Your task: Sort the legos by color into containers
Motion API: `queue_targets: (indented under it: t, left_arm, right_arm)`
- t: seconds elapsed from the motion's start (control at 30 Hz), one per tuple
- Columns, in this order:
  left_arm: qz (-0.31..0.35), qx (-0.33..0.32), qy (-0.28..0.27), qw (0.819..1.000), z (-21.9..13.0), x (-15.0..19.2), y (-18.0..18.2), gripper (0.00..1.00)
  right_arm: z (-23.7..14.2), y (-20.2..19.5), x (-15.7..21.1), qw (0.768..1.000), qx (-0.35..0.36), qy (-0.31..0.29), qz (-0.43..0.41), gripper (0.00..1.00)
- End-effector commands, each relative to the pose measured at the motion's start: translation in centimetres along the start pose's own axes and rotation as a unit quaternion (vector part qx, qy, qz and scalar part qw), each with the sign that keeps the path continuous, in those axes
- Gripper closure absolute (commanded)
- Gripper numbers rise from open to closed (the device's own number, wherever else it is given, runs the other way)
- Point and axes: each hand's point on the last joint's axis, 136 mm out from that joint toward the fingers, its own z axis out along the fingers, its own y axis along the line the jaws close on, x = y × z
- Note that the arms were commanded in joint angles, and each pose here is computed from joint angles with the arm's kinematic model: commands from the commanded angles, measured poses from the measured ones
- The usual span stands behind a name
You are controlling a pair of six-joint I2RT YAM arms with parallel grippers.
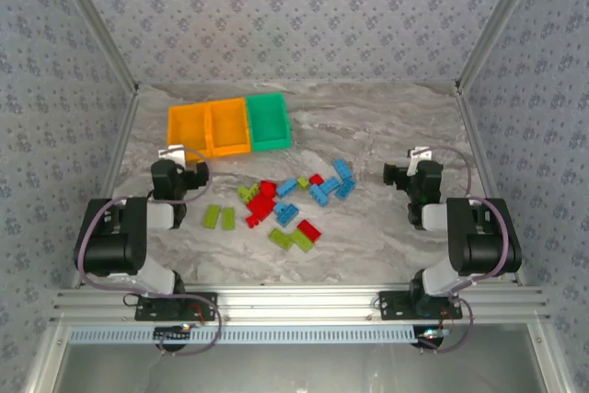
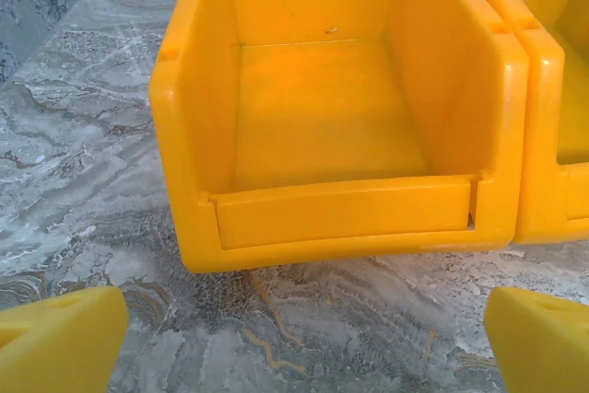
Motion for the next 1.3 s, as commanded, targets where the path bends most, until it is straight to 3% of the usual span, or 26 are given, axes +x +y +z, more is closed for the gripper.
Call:
queue_targets:
  t: [0.0, 0.53, 0.63, 0.73, 0.9, 1.03, 1.13, 1.27]
  left_arm:
    - [-0.006, 0.006, -0.023, 1.0, 0.1, -1.6, -0.1, 0.01]
    - [-0.006, 0.006, -0.023, 1.0, 0.1, -1.6, -0.1, 0.01]
    - [-0.006, 0.007, -0.022, 1.0, 0.1, -1.5, -0.2, 0.01]
    - [-0.001, -0.007, -0.023, 1.0, -0.1, -1.9, 0.0, 0.01]
    - [0.008, -0.072, -0.019, 0.997, -2.7, -4.0, 0.9, 0.01]
    - [-0.067, -0.08, -0.003, 0.995, -6.0, -5.5, 1.1, 0.01]
    - [-0.14, -0.049, 0.053, 0.988, -8.7, -6.0, -0.7, 0.01]
    - [-0.194, -0.015, 0.185, 0.963, -12.3, -3.9, -4.7, 0.03]
  right_arm:
    - [0.0, -0.3, -1.8, 1.0, 0.009, -0.026, -0.003, 0.0]
    - [0.0, -0.3, -1.8, 1.0, 0.008, -0.028, -0.001, 0.0]
    - [-1.4, -1.8, -3.4, 0.998, 0.055, -0.014, 0.015, 0.0]
    - [-4.7, -3.5, -5.5, 0.991, 0.106, 0.001, 0.086, 0.0]
    - [-11.4, -0.8, -7.0, 0.977, 0.042, 0.057, 0.202, 0.0]
    - [-15.3, 5.3, -6.4, 0.965, -0.085, 0.142, 0.205, 0.0]
    - [-17.4, 9.6, -4.7, 0.95, -0.152, 0.223, 0.158, 0.0]
    - [-20.1, 15.2, -2.3, 0.923, -0.215, 0.312, 0.063, 0.0]
